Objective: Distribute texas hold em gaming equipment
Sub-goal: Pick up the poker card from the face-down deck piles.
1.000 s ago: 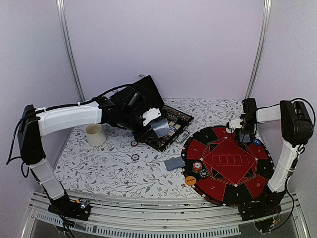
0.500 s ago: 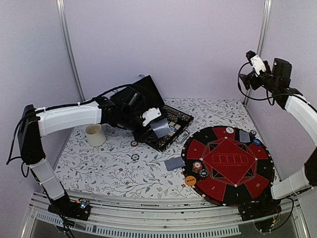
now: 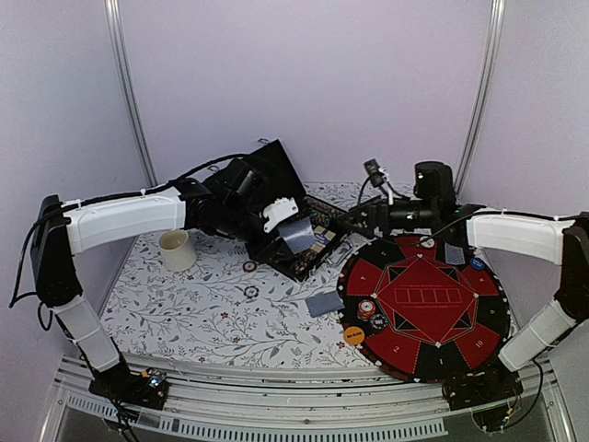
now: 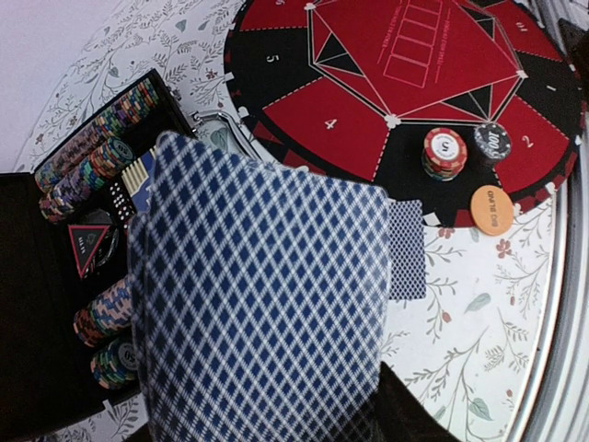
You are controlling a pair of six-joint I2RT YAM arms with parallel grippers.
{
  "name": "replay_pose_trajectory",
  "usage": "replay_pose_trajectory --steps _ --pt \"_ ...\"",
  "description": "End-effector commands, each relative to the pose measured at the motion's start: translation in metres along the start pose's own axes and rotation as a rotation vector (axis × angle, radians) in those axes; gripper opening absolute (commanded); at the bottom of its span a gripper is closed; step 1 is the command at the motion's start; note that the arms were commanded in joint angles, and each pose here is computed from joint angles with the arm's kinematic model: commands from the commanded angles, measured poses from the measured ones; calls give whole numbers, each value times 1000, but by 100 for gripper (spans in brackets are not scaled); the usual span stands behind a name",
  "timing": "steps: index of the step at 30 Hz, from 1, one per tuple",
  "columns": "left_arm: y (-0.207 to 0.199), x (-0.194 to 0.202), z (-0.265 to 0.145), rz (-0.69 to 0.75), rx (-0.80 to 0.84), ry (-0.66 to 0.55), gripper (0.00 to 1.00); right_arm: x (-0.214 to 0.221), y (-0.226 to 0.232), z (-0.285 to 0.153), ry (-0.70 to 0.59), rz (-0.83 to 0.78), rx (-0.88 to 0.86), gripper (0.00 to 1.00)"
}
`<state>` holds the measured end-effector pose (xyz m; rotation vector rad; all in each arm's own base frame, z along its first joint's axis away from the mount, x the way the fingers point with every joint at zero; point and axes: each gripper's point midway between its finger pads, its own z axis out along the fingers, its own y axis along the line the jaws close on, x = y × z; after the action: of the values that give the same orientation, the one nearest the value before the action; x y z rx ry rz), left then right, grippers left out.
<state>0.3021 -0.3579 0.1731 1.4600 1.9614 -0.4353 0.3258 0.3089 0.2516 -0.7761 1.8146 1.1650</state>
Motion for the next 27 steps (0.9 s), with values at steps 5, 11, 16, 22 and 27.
replay_pose_trajectory --steps 5,11,16,22,27 --pt "7 -12 -12 -3 -20 -52 51 13 17 68 74 95 -161 94" --pt "7 -11 -11 -2 -20 -49 51 37 14 97 134 107 -163 90" --pt "7 -11 -12 -4 -21 -51 50 34 13 101 139 97 -162 85" --pt "7 -11 -12 -2 -21 -50 50 31 13 97 162 74 -131 69" --pt "6 -11 -11 -1 -19 -50 50 32 9 92 186 47 -87 58"
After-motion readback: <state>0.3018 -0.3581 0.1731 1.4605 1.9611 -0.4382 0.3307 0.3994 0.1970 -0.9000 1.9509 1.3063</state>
